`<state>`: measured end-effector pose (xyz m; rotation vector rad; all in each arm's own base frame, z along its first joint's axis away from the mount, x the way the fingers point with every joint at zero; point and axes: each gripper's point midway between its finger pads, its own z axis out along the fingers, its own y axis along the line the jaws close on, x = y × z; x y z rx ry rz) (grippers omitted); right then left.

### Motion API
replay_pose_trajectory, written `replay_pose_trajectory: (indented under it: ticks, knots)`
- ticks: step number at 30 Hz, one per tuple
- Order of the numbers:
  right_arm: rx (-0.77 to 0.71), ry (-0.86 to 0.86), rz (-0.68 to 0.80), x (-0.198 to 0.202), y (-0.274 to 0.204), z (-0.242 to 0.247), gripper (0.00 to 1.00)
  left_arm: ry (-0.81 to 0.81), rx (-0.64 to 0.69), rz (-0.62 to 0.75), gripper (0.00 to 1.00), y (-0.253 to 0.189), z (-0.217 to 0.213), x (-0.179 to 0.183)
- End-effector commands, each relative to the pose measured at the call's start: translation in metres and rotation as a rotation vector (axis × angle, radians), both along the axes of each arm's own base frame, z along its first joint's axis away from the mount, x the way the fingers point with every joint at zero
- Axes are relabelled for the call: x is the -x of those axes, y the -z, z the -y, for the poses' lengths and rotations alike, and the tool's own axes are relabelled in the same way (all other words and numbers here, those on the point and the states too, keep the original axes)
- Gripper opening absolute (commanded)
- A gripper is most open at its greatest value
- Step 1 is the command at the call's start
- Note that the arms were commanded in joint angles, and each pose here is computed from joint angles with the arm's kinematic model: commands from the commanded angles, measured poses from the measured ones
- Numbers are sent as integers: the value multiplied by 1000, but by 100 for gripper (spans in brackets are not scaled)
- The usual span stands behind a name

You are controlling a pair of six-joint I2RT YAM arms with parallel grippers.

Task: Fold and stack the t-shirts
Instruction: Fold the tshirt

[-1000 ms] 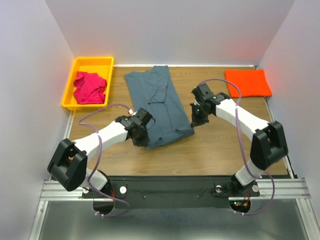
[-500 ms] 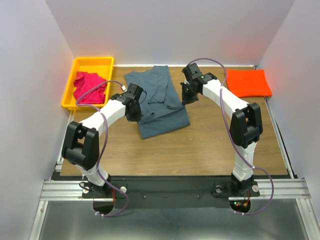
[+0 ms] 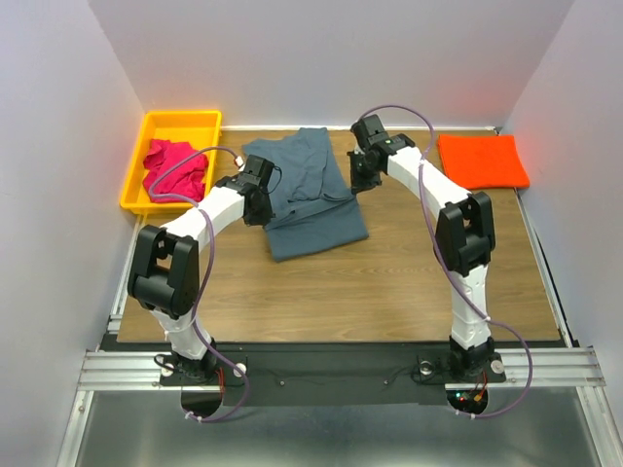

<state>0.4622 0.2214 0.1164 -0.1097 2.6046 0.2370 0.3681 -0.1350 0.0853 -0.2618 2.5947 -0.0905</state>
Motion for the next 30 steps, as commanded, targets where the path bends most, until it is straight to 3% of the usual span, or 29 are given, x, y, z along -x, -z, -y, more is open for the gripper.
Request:
replay_pose_trajectory:
  ticks: [1, 30]
  knots:
    - [11, 10, 70, -21, -10, 6, 1, -16, -56, 53, 0, -12, -14, -14]
    - [18, 5, 102, -45, 21, 0, 1, -26, -99, 82, 0, 19, -23, -37]
